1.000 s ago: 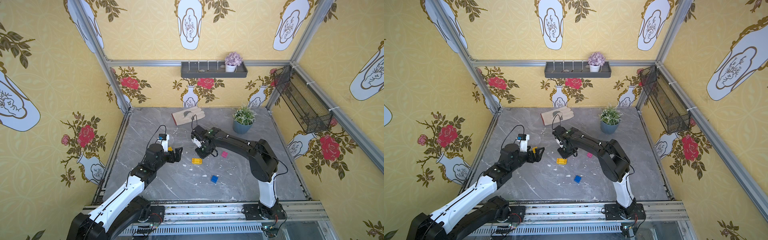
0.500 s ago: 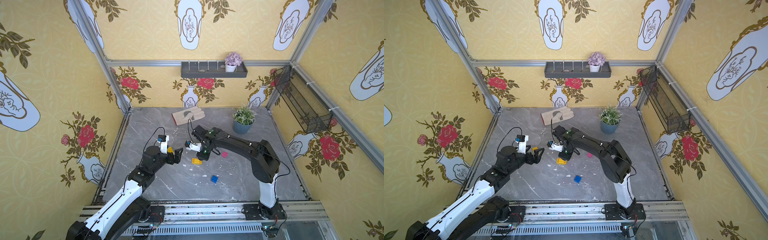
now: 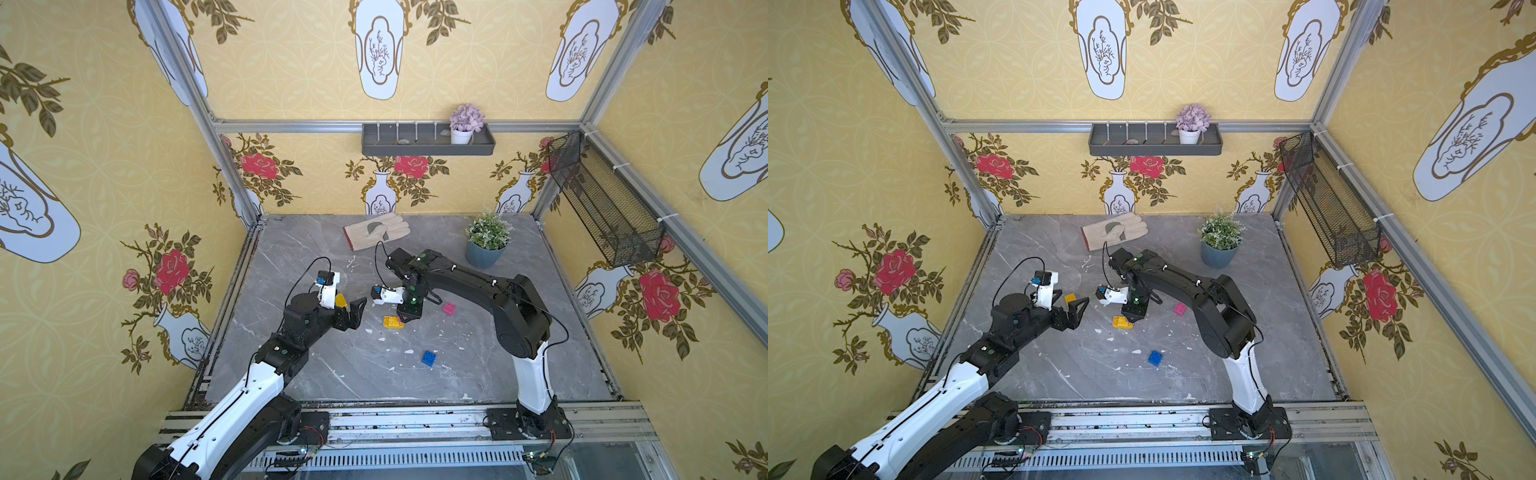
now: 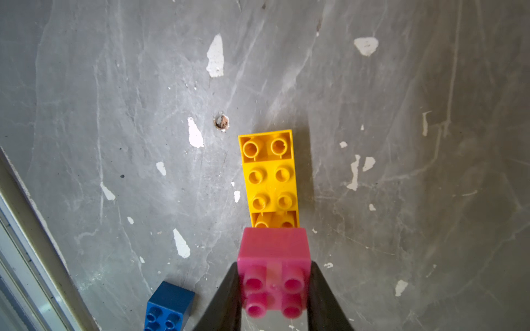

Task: Assemble the letter s with lego
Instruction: Assemble the lego brick with the lego brick.

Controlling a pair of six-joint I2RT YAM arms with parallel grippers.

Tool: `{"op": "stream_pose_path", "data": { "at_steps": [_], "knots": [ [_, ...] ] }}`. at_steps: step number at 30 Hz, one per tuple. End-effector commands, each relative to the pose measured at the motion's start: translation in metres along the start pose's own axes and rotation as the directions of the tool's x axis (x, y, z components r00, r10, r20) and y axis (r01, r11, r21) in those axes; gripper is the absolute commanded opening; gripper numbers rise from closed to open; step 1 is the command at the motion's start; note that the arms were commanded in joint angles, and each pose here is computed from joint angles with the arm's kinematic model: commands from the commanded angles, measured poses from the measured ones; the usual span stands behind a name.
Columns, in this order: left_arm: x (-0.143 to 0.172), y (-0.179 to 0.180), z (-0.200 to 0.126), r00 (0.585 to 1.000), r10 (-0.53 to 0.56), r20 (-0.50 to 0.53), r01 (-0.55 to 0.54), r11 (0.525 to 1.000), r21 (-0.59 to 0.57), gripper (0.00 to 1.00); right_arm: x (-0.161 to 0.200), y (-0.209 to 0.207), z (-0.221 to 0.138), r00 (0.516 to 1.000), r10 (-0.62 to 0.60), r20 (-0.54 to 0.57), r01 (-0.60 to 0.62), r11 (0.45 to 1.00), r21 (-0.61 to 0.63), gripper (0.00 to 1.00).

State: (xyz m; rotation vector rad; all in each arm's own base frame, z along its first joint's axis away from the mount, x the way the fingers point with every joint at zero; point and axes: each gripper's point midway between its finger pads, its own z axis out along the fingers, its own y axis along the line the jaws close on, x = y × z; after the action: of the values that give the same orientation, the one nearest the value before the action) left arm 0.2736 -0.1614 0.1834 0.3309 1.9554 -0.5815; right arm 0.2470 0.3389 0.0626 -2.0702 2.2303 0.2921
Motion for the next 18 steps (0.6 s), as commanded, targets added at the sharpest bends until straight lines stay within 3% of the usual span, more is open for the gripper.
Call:
{"op": "stream_pose_path", "data": {
  "at_steps": [1, 18],
  "knots": [
    [-0.0016, 0.0025, -0.0003, 1.000, 0.021, 0.013, -0.020, 1.000, -0.013, 0.99, -0.0031, -0.0030, 0.0029, 1.000, -0.018, -0.006, 0.018, 1.000, 0.015, 0.14],
    [-0.0009, 0.0066, -0.0013, 0.999, 0.034, 0.009, -0.033, 0.999, -0.037, 0.99, -0.0079, -0.0021, 0.0112, 0.998, -0.056, 0.008, 0.056, 0.998, 0.001, 0.14]
  ]
}}
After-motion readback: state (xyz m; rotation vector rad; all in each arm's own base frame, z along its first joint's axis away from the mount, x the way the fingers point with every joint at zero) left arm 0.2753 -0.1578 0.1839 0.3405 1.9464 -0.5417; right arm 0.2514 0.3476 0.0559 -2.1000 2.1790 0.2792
